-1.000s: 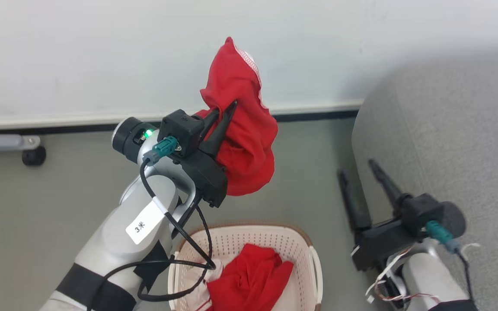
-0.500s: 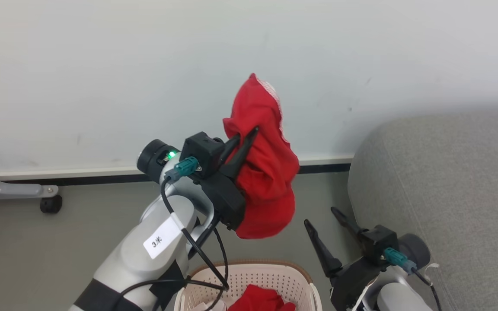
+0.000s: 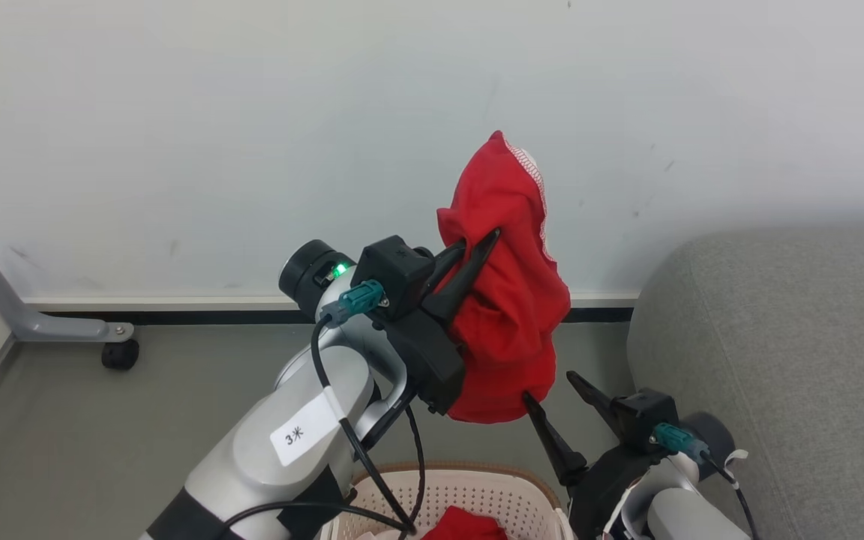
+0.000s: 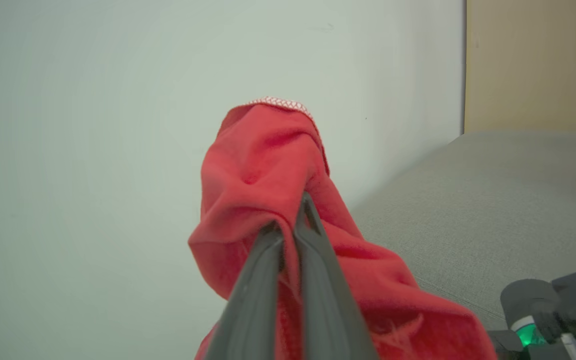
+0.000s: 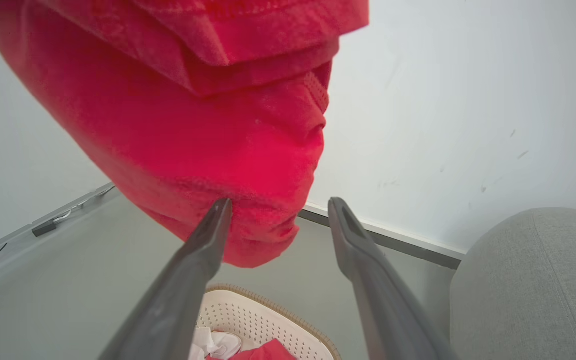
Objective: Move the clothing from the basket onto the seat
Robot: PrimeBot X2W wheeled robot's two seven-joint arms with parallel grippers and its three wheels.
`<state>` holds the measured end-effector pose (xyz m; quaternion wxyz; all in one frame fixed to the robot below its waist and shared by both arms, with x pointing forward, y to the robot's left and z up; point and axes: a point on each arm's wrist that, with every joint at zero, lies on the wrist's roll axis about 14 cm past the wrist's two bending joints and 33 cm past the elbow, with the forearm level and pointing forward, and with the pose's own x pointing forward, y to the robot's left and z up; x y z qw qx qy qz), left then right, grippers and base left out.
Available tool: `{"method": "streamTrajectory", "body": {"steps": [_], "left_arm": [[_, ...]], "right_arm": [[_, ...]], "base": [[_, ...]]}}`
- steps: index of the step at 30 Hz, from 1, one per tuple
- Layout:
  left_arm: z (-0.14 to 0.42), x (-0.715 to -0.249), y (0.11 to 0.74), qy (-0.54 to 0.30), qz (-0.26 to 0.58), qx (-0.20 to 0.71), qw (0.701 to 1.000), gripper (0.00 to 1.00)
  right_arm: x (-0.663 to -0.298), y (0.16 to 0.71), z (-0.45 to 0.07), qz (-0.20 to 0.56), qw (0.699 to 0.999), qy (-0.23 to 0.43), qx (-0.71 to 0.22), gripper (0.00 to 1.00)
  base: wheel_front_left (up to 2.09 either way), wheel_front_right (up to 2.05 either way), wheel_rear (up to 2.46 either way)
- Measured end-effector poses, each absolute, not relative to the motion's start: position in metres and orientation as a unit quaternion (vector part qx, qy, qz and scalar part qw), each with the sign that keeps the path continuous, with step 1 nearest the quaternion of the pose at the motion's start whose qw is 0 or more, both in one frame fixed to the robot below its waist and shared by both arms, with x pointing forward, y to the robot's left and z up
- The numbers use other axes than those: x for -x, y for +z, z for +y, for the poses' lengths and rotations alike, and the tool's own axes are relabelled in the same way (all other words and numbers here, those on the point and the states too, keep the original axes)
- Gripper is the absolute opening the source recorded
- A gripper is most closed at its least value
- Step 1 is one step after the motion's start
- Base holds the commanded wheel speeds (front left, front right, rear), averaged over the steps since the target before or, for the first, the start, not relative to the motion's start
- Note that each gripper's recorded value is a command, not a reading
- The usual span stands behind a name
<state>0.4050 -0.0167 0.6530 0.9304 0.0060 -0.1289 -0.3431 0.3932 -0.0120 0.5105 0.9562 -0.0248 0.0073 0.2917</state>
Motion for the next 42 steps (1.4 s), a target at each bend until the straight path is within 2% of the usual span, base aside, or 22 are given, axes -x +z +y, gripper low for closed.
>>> {"method": "streamTrajectory", "body": {"steps": [5, 18, 19, 20, 21, 23, 24, 35, 36, 38, 39, 40, 41, 42], "left_arm": [[-0.018, -0.401, 0.657, -0.348, -0.132, -0.002, 0.928, 0.00], [-0.021, -0.397, 0.658, -0.356, -0.123, 0.013, 0.926, 0.00], [-0.021, -0.397, 0.657, -0.356, -0.121, 0.014, 0.926, 0.00], [-0.021, -0.398, 0.657, -0.356, -0.121, 0.015, 0.927, 0.00], [-0.021, -0.398, 0.658, -0.356, -0.121, 0.016, 0.927, 0.00], [-0.021, -0.398, 0.658, -0.355, -0.120, 0.017, 0.927, 0.00], [-0.021, -0.398, 0.657, -0.354, -0.119, 0.018, 0.927, 0.00], [0.000, -0.408, 0.633, -0.319, -0.085, 0.026, 0.943, 0.02], [0.002, -0.409, 0.629, -0.317, -0.079, 0.028, 0.945, 0.15], [0.006, -0.411, 0.620, -0.308, -0.067, 0.031, 0.948, 0.33], [0.008, -0.412, 0.615, -0.305, -0.062, 0.031, 0.950, 0.45], [0.009, -0.413, 0.611, -0.303, -0.056, 0.034, 0.951, 0.64], [0.010, -0.413, 0.607, -0.301, -0.049, 0.040, 0.952, 0.64], [0.011, -0.413, 0.603, -0.299, -0.044, 0.042, 0.952, 0.76]], "right_arm": [[-0.399, 0.508, -0.009, 0.017, 0.954, 0.297, 0.031, 1.00], [-0.390, 0.506, 0.032, 0.027, 0.927, 0.370, 0.062, 1.00], [-0.389, 0.504, 0.033, 0.029, 0.926, 0.372, 0.063, 0.78], [-0.389, 0.503, 0.034, 0.032, 0.925, 0.374, 0.064, 0.51], [-0.388, 0.501, 0.035, 0.034, 0.924, 0.376, 0.065, 0.38], [-0.389, 0.502, 0.036, 0.034, 0.923, 0.378, 0.066, 0.04], [-0.390, 0.504, 0.037, 0.033, 0.923, 0.379, 0.064, 0.00], [-0.394, 0.509, 0.028, 0.037, 0.930, 0.362, 0.040, 0.00], [-0.394, 0.510, 0.027, 0.037, 0.932, 0.360, 0.036, 0.00], [-0.395, 0.513, 0.024, 0.032, 0.933, 0.356, 0.032, 0.00], [-0.395, 0.514, 0.021, 0.030, 0.935, 0.353, 0.029, 0.00], [-0.396, 0.516, 0.018, 0.029, 0.936, 0.349, 0.026, 0.00], [-0.397, 0.518, 0.013, 0.026, 0.938, 0.344, 0.023, 0.00], [-0.398, 0.520, 0.008, 0.024, 0.940, 0.339, 0.021, 0.00]], "base": [[0.00, 0.00, 0.00], [0.00, 0.00, 0.00], [0.00, 0.00, 0.00], [0.00, 0.00, 0.00], [0.00, 0.00, 0.00], [0.00, 0.00, 0.00], [0.00, 0.00, 0.00], [0.00, 0.00, 0.00], [0.00, 0.00, 0.00], [0.00, 0.00, 0.00], [0.00, 0.00, 0.00], [0.00, 0.00, 0.00], [0.00, 0.00, 0.00], [0.00, 0.00, 0.00]]}}
